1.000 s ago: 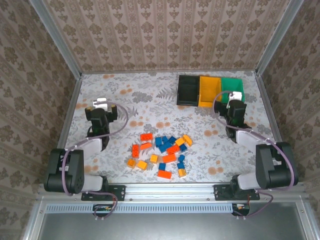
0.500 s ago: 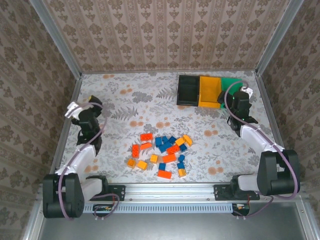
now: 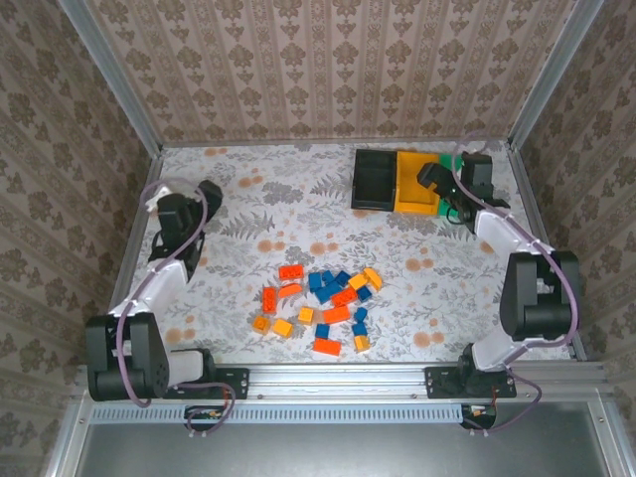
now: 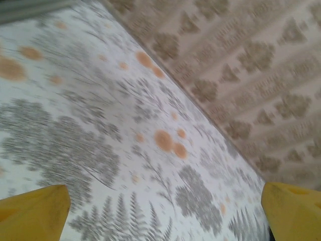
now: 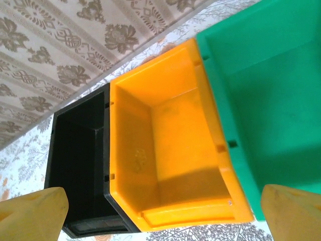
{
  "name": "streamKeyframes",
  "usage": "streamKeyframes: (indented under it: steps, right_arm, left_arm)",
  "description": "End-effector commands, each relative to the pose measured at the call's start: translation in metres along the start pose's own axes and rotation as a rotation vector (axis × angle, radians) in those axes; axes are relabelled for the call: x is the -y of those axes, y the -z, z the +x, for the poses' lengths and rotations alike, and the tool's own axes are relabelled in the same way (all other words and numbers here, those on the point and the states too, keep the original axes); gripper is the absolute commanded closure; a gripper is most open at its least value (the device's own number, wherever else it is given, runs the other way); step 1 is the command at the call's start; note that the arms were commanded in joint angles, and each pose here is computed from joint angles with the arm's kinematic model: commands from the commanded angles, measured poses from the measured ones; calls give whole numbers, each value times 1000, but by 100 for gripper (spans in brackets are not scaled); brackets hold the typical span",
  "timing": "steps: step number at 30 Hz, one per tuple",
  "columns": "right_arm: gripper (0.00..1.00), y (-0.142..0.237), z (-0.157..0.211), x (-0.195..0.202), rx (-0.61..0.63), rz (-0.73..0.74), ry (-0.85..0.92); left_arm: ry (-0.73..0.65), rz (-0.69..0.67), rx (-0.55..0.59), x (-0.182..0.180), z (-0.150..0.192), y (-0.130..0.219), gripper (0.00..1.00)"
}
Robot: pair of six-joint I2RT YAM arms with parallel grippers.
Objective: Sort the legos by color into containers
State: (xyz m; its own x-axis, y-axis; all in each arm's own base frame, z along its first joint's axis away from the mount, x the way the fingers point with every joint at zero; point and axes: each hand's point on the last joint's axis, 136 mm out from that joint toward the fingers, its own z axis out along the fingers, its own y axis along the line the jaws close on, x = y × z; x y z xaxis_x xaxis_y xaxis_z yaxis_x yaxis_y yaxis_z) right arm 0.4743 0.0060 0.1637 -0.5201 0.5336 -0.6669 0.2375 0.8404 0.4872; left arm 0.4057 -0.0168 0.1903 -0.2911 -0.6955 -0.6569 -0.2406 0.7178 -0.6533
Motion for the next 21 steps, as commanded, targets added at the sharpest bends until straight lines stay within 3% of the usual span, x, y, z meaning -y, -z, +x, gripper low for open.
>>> streamKeyframes:
  steps: [1, 5, 10, 17, 21]
  right_arm:
    - [2, -17, 23, -10, -137, 42, 101]
    - [14, -37, 23, 3, -160, 213, 157]
    - [24, -44, 3, 23, -111, 319, 103]
    - [27, -60, -1, 41, -158, 368, 108]
    - [37, -74, 3, 52, -208, 392, 110]
  left_arm:
    - [-165, -7, -148, 18, 36, 2, 0]
    - [-164, -64, -261, 12, 59, 4, 3]
    - [-157, -10, -339, 16, 81, 6, 7]
    - [-200, 35, -368, 24, 95, 20, 6]
    - [-219, 46, -380, 26, 100, 25, 6]
